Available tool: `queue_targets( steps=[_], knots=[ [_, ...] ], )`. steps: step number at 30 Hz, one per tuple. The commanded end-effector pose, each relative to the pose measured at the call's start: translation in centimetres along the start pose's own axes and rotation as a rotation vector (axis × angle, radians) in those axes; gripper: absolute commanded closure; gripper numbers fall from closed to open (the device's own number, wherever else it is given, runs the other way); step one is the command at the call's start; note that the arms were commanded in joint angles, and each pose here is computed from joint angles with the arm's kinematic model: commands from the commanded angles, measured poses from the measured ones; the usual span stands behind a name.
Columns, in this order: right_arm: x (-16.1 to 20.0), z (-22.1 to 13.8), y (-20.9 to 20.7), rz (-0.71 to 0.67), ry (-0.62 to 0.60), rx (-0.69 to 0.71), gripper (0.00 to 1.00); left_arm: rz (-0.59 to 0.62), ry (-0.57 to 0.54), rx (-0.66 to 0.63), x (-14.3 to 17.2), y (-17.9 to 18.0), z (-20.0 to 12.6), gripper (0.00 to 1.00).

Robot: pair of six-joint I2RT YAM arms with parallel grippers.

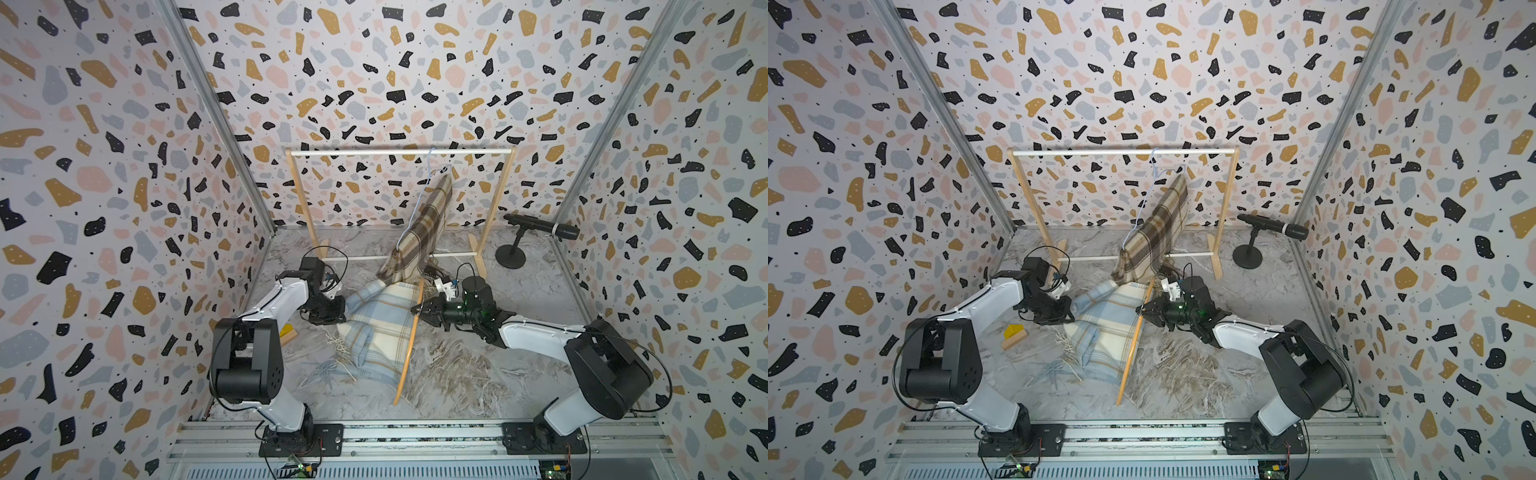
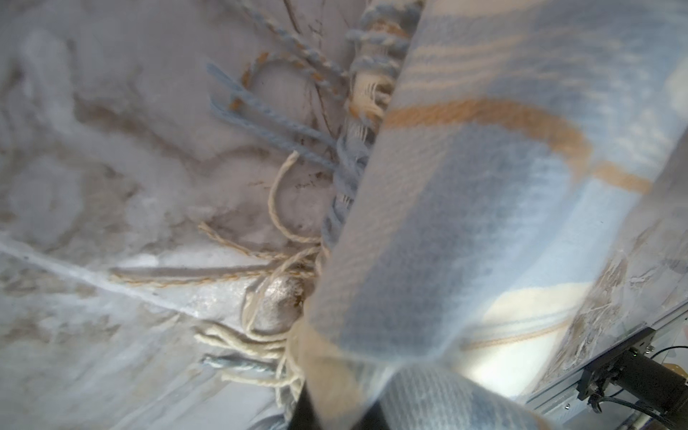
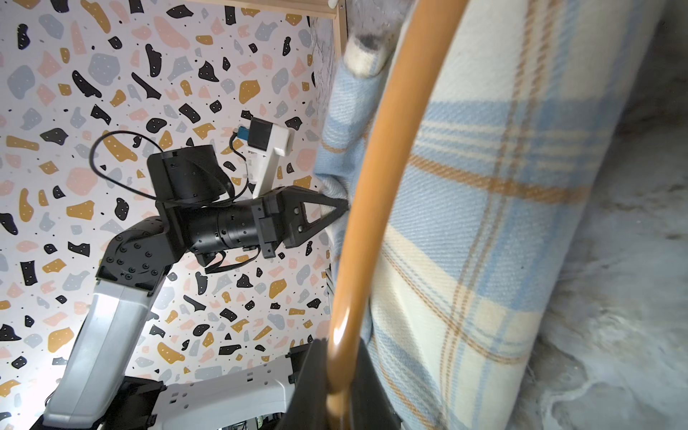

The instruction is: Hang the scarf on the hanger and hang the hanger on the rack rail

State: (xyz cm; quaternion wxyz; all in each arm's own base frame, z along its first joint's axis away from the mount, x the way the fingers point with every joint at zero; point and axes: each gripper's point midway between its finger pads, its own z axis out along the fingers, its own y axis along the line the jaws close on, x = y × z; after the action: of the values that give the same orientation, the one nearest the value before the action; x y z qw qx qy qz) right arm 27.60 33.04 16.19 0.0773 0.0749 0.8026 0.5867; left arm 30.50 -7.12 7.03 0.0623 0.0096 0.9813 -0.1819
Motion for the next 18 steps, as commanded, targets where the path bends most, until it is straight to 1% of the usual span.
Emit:
queue_targets(
  steps=[1, 3, 6, 7, 12, 16, 18],
  knots=[
    [-0.8, -1.3, 1.8, -0.01, -0.033, -0.001, 1.0, -0.021, -0.024, -0.149, -0.8, 3.1, -0.5, 0.87],
    [-0.7, -1.4, 2.2, -0.014, -0.032, -0.007, 1.0, -0.022, -0.018, -0.178, -0.6, 3.6, -0.5, 0.82],
    [-0.7, -1.6, 2.5, -0.014, -0.031, -0.013, 1.0, -0.023, -0.024, -0.197, -0.6, 3.9, -0.8, 0.71],
    [-0.6, -1.7, 2.7, -0.014, -0.032, -0.016, 1.0, -0.025, -0.028, -0.202, -0.6, 3.9, -1.0, 0.69],
    [-0.5, -2.3, 4.9, -0.004, -0.033, -0.073, 1.0, -0.022, -0.094, -0.204, -1.2, 3.4, -2.5, 0.69],
    [-0.4, -3.3, 6.9, -0.023, -0.039, -0.073, 1.0, -0.014, -0.203, -0.112, -2.0, 1.0, -4.7, 0.68],
    [-0.5, -4.0, 8.2, -0.042, -0.05, -0.073, 1.0, -0.018, -0.247, -0.042, -2.2, -0.5, -5.7, 0.67]
  ],
)
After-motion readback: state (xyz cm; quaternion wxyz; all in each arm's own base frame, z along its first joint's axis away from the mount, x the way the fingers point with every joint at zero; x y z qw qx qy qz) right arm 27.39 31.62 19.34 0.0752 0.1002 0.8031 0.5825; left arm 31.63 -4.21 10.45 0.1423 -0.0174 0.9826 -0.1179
